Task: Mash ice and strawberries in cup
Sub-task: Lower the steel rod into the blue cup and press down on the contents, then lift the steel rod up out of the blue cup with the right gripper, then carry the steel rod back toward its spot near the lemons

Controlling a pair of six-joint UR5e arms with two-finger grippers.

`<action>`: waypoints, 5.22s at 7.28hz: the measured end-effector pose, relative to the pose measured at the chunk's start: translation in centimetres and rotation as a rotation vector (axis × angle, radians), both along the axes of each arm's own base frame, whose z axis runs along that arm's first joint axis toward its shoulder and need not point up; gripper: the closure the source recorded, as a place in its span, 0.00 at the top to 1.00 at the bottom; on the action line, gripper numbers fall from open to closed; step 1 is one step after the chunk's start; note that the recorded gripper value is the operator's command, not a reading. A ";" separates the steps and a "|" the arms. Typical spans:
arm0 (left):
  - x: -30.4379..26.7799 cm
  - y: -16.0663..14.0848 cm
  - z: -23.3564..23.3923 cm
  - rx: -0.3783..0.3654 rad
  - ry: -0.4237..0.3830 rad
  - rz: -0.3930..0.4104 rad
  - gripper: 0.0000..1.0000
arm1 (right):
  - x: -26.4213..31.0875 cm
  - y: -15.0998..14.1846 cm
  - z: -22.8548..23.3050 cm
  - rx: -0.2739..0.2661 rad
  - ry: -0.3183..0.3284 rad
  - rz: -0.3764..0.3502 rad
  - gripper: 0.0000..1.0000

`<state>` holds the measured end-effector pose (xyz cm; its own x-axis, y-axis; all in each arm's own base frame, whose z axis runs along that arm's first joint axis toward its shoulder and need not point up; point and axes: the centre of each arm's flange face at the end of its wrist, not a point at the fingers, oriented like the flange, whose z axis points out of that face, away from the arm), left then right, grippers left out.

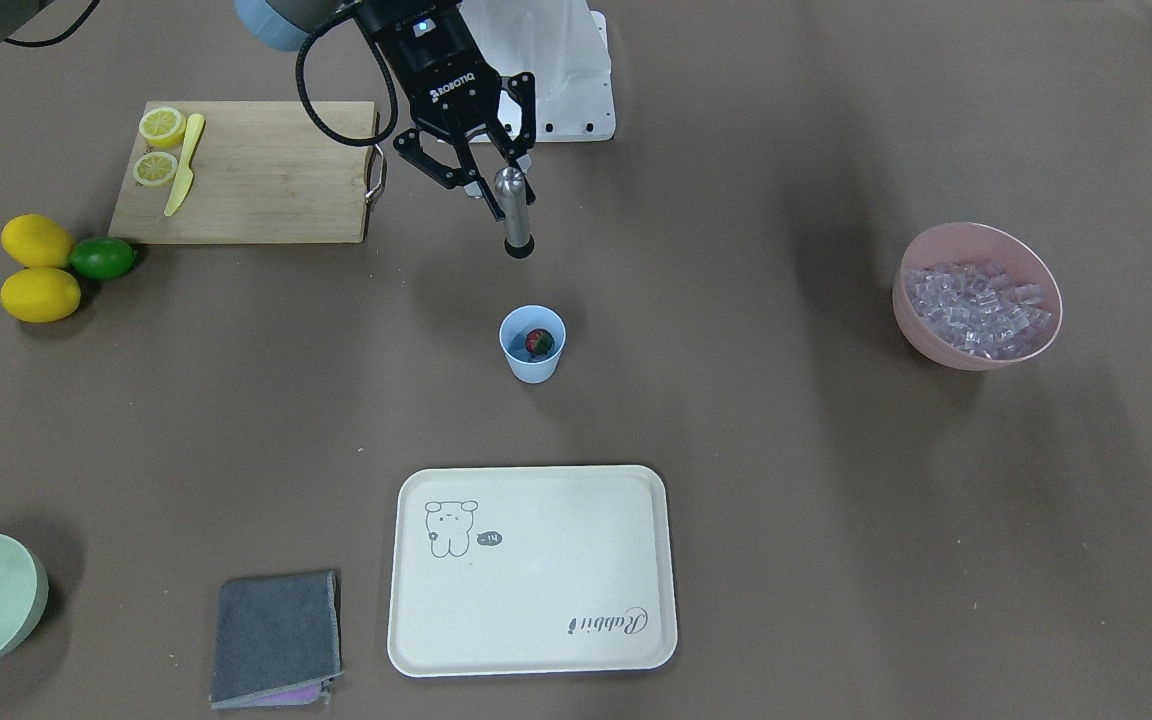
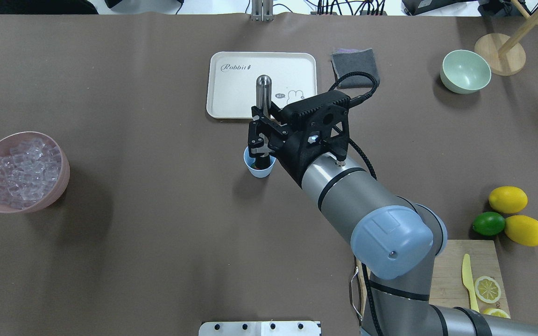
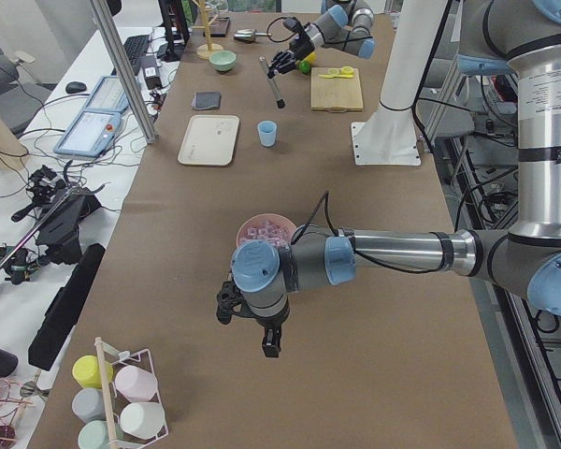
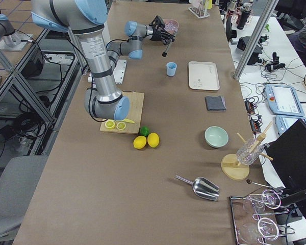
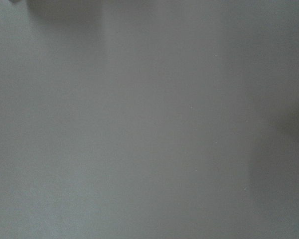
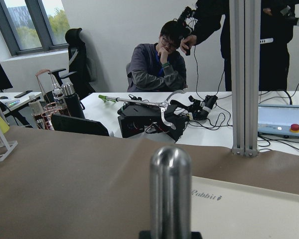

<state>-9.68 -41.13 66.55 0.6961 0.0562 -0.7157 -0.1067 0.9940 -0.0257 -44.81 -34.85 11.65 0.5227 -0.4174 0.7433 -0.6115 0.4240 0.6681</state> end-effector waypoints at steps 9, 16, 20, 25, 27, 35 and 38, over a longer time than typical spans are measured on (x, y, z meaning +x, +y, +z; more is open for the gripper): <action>0.1 1.3 1.0 -0.029 0.003 -0.004 1.00 | -7.8 -5.1 6.7 0.026 0.020 0.042 0.00; 0.1 1.8 1.2 -0.029 0.005 -0.002 1.00 | -6.1 -3.5 4.7 0.062 0.020 0.019 0.00; 0.1 2.1 1.2 -0.027 0.006 -0.001 1.00 | -6.3 -3.9 6.8 0.054 0.033 0.001 0.00; 0.1 2.1 1.1 -0.026 0.005 -0.001 1.00 | -8.1 -4.0 8.8 0.062 0.013 0.002 0.00; 0.1 2.1 1.1 -0.026 0.005 -0.001 1.00 | -6.2 -4.9 5.9 0.058 0.020 0.000 0.00; -0.2 1.6 0.0 0.041 -0.002 -0.007 1.00 | 13.4 -13.5 -0.9 -0.446 -0.033 -0.281 0.00; -0.1 2.4 0.6 0.085 -0.006 -0.005 1.00 | 16.6 -15.5 8.2 -0.784 0.158 -0.420 0.00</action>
